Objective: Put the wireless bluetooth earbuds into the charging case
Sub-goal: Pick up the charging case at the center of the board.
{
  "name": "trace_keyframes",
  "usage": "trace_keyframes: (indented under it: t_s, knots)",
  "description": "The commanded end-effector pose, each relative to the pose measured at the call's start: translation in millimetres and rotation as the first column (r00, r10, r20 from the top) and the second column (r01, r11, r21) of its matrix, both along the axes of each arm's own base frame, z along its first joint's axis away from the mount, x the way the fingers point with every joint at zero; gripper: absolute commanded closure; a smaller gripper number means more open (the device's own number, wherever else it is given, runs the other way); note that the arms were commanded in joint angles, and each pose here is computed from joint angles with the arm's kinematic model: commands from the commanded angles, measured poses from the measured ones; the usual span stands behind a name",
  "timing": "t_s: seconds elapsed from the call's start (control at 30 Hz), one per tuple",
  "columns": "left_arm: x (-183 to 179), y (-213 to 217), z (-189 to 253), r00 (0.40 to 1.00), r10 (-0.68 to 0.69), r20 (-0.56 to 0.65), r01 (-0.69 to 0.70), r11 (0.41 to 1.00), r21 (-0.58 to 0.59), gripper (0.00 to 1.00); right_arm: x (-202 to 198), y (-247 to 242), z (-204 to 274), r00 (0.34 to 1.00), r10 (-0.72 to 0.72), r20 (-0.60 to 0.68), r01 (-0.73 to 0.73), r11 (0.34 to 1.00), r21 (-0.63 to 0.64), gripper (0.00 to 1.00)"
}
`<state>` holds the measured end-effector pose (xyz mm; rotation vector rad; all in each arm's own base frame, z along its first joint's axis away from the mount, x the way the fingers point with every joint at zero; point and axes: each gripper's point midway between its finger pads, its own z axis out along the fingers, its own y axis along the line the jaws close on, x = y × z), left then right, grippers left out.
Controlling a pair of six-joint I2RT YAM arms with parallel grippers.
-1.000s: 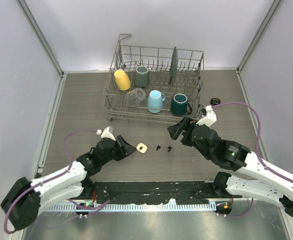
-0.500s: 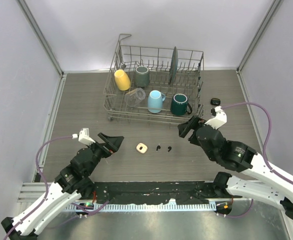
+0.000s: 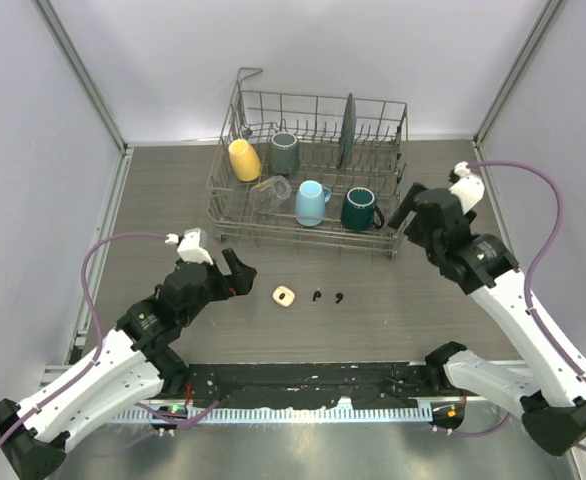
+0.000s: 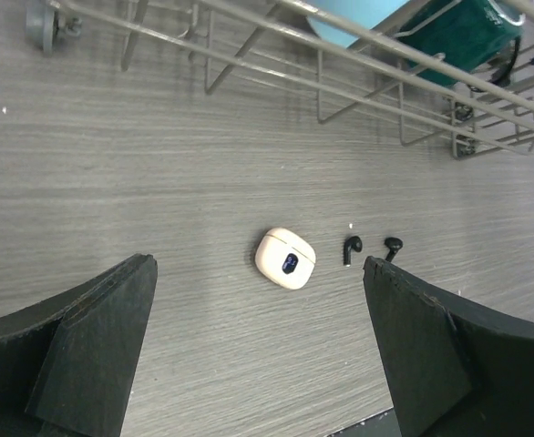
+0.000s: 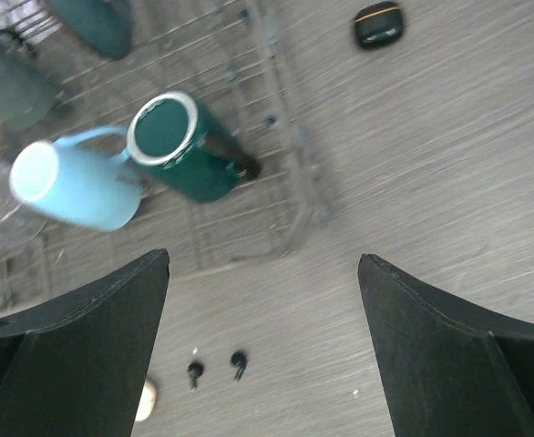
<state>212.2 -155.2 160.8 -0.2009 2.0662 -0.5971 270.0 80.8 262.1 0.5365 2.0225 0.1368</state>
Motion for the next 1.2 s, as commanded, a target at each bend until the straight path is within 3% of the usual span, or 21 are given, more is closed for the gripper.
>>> trace_keyframes:
  t_s: [0.0, 0.13, 0.17, 0.2, 0.27, 0.33, 0.4, 0.5, 0.67, 0.9, 1.0, 1.17]
  knots:
    - [5, -2, 36, 0.99, -0.051, 0.133, 0.051, 0.999, 0.003, 0.0, 14, -28, 11, 0.998, 0.037, -0.048, -0.036, 0.999, 0.016, 0.09]
    - [-8, -7, 51, 0.966, -0.112, 0.233, 0.133, 0.988, -0.074, 0.0, 29, -69, -5, 0.987, -0.032, -0.16, 0.049, 0.993, 0.103, 0.07]
    - [-11, -3, 58, 0.959, -0.093, 0.266, 0.125, 0.986, -0.107, 0.0, 26, -78, -11, 0.978, -0.05, -0.202, 0.074, 0.991, 0.115, 0.07]
    - [-12, 1, 61, 0.97, -0.027, 0.242, 0.076, 0.977, -0.198, 0.0, 28, -101, -13, 0.967, -0.129, -0.221, 0.156, 0.982, 0.109, 0.07]
    - [-14, 12, 57, 0.975, 0.048, 0.218, 0.012, 0.965, -0.263, 0.0, 33, -112, -16, 0.953, -0.172, -0.249, 0.199, 0.976, 0.09, 0.06]
    - [-21, 6, 68, 0.946, -0.018, 0.324, 0.11, 0.957, -0.269, 0.0, 39, -119, -24, 0.942, -0.205, -0.264, 0.228, 0.972, 0.06, 0.05]
    - [-25, 4, 68, 0.942, -0.032, 0.335, 0.134, 0.949, -0.284, 0.0, 48, -124, -31, 0.936, -0.239, -0.259, 0.268, 0.96, 0.083, 0.04]
    - [-27, -4, 63, 0.945, -0.096, 0.313, 0.174, 0.957, -0.23, 0.0, 65, -133, -50, 0.916, -0.283, -0.285, 0.329, 0.935, 0.129, 0.04]
    - [-25, -16, 50, 0.955, -0.193, 0.227, 0.223, 0.968, -0.112, 0.0, 95, -158, -90, 0.837, -0.389, -0.384, 0.511, 0.808, 0.293, 0.07]
    - [-16, -14, 47, 0.964, -0.172, 0.201, 0.189, 0.98, -0.065, 0.0, 154, -152, -99, 0.815, -0.38, -0.438, 0.565, 0.69, 0.452, 0.09]
    - [-17, -12, 49, 0.961, -0.163, 0.222, 0.184, 0.98, -0.079, 0.0, 179, -153, -111, 0.784, -0.388, -0.485, 0.61, 0.627, 0.484, 0.11]
    - [-21, -5, 46, 0.963, -0.141, 0.23, 0.166, 0.982, -0.094, 0.0, 200, -156, -149, 0.678, -0.4, -0.617, 0.72, 0.53, 0.448, 0.14]
